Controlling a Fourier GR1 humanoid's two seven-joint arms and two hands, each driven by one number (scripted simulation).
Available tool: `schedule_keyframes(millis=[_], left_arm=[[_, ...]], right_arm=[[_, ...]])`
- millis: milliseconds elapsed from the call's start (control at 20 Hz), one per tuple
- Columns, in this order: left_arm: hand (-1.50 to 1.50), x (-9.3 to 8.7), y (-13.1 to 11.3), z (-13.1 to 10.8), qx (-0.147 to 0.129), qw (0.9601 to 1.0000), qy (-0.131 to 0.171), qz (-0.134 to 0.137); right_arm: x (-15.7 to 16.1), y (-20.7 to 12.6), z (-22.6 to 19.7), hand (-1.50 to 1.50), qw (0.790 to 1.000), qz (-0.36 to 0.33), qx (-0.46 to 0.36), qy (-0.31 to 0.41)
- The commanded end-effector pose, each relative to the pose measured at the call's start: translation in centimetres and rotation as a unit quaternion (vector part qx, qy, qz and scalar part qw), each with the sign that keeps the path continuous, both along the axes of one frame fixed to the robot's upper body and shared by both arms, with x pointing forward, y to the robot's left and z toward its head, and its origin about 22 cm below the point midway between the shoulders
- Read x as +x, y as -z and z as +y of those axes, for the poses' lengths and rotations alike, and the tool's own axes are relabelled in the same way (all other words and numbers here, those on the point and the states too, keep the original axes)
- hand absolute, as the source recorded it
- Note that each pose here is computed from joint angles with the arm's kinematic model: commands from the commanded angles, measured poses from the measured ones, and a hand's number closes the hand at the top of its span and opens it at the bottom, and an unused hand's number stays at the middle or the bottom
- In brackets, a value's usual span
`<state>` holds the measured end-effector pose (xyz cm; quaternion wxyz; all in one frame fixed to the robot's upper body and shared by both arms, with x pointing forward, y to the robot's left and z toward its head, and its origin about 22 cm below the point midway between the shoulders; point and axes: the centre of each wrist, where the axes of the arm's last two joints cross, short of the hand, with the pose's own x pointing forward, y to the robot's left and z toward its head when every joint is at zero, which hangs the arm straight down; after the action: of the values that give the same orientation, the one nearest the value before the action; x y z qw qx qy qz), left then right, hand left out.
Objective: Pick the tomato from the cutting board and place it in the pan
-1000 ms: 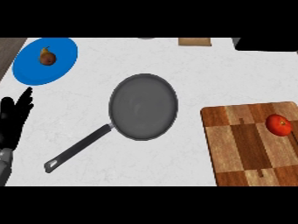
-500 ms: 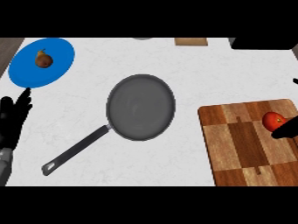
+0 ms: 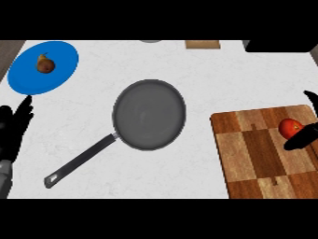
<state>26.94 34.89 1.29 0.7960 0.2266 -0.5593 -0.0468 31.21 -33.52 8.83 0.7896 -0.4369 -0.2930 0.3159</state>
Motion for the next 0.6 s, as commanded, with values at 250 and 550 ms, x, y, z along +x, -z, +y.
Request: schedule_keyframes(millis=[250, 550], left_arm=[[0.0, 0.0, 0.4, -0.2, 0.0, 1.0, 0.004, 0.004], [0.0, -1.2, 0.2, -0.1, -0.006, 1.0, 0.003, 0.003]], right_arm=[[1.2, 1.9, -0.1, -1.5, 1.0, 0.011, 0.006, 0.0], [2.0, 2.6, 0.7, -1.5, 1.0, 0.006, 0.006, -0.008]])
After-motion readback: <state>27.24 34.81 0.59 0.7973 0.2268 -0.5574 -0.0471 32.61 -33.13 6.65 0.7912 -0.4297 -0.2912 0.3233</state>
